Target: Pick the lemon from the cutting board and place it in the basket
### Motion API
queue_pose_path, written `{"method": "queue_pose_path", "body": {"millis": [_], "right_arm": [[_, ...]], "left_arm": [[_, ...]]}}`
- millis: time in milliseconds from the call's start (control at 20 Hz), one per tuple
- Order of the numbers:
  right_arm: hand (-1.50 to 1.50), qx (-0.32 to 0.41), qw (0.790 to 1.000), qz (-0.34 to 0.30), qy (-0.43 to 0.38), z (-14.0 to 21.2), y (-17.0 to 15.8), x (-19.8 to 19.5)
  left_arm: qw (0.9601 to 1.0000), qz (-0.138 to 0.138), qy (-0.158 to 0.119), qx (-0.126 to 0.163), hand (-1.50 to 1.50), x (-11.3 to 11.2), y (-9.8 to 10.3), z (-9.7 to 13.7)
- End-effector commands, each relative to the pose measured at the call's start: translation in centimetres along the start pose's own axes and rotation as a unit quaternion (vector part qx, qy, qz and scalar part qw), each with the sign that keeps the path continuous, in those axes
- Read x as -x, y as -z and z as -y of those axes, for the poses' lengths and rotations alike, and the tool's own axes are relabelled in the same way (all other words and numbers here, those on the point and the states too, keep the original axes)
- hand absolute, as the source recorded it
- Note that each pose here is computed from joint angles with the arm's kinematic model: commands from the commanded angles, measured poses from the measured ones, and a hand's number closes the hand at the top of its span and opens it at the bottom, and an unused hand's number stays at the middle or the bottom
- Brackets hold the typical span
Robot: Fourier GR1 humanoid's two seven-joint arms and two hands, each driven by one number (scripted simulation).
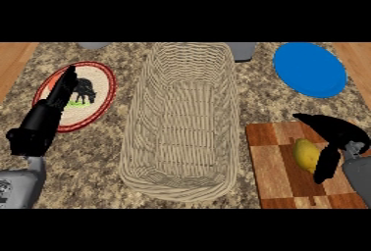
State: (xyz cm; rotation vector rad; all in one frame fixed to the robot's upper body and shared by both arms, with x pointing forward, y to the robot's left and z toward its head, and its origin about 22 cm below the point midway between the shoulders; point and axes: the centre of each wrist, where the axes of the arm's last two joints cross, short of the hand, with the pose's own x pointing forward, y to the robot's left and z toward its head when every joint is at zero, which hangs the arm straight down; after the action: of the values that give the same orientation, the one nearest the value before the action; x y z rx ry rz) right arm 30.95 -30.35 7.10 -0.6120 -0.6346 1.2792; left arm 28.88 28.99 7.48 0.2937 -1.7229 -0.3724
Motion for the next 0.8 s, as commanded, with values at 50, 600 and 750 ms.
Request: {"method": "queue_pose_path", "body": {"millis": [50,600,750], "right_arm": [[-1.5,0.011,1.0,0.008,0.019,-1.0,0.5,0.5],[-1.5,-0.009,1.0,-0.014,0.012,-3.0,-0.1,0.9],[-1.5,-0.013,1.0,-0.018,0.012,-3.0,2.3,1.3]], "left_arm": [[1.0,0.002,-0.004,-0.004,0.0,1.5,-0.5,0.5],[0.9999,-0.002,0.007,-0.007,0.0,-0.7,-1.4,-0.8],[1.0,0.003,0.003,0.002,0.0,-0.9,0.7,0.2]]}}
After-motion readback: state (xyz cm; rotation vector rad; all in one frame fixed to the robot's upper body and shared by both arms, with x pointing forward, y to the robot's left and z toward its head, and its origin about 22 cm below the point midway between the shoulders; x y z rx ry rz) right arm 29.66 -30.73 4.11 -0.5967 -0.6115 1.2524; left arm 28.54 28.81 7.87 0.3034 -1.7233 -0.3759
